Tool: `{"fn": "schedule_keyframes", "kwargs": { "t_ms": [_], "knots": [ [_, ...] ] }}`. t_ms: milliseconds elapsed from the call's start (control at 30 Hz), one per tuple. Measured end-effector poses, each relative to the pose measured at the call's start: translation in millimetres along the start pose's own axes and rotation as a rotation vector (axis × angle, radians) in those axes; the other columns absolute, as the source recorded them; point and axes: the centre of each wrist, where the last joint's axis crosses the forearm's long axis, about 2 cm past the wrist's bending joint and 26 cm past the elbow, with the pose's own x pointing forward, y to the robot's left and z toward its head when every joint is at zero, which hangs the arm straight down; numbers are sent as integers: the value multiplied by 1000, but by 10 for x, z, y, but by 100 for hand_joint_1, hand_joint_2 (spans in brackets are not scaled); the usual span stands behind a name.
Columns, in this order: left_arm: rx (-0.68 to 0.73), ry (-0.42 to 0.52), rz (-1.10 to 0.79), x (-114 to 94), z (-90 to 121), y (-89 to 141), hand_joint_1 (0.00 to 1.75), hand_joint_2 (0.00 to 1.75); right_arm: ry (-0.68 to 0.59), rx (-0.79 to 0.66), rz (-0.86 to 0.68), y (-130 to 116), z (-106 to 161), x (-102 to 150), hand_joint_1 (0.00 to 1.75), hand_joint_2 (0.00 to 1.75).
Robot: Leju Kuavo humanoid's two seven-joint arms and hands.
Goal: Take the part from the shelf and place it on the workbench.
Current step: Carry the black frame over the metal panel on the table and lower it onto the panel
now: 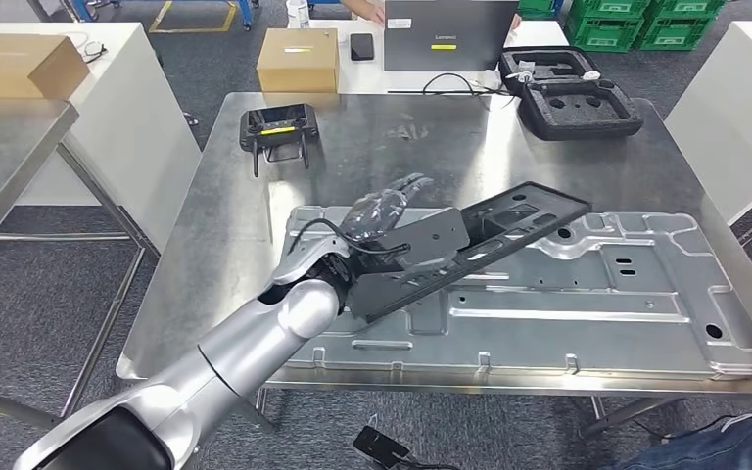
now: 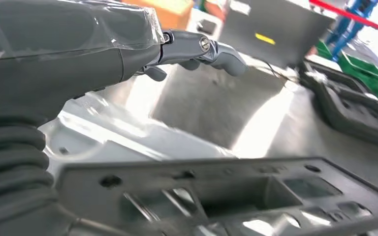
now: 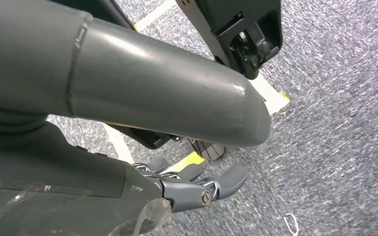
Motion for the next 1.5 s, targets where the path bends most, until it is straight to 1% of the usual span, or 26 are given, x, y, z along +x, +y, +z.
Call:
{"fn": "schedule_keyframes", "kwargs": {
  "t_ms": [100, 233, 433, 633, 733, 800, 900, 1033, 1133, 1267, 1367, 1500],
  "knots": [
    [54, 30, -41, -47, 24, 96, 0, 0, 18, -10, -10, -16, 12, -81, 0, 0],
    [82, 54, -69, -192, 81, 181, 0, 0, 50, -24, -21, -57, 39, -228, 0, 0],
    [119, 57, -75, -347, 172, 302, 0, 0, 75, -43, -29, -116, 63, -344, 0, 0],
    [169, 77, -112, -598, 361, 363, 0, 0, 99, -89, -57, -192, 95, -468, 0, 0],
    [191, 88, -97, -756, 520, 384, 0, 0, 120, -121, -69, -231, 131, -598, 0, 0],
    [186, 85, -40, -855, 642, 402, 0, 0, 133, -149, -85, -254, 160, -697, 0, 0],
    [170, 66, 50, -960, 835, 490, 0, 0, 149, -181, -114, -295, 208, -844, 0, 0],
    [182, 67, 71, -1079, 1142, 595, 0, 0, 212, -155, -196, -303, 312, -1137, 0, 0],
    [242, 97, 42, -1179, 1345, 602, 0, 0, 262, -143, -243, -302, 424, -1404, 0, 0],
    [313, 157, 83, -1452, 1614, 460, 0, 0, 308, -191, -261, -289, 547, -1657, 0, 0],
    [357, 209, 115, -1642, 1787, 408, 0, 0, 333, -242, -253, -317, 605, -1762, 0, 0],
    [397, 264, 159, -1847, 1989, 420, 0, 0, 349, -277, -251, -390, 655, -1840, 0, 0]
  ]
}}
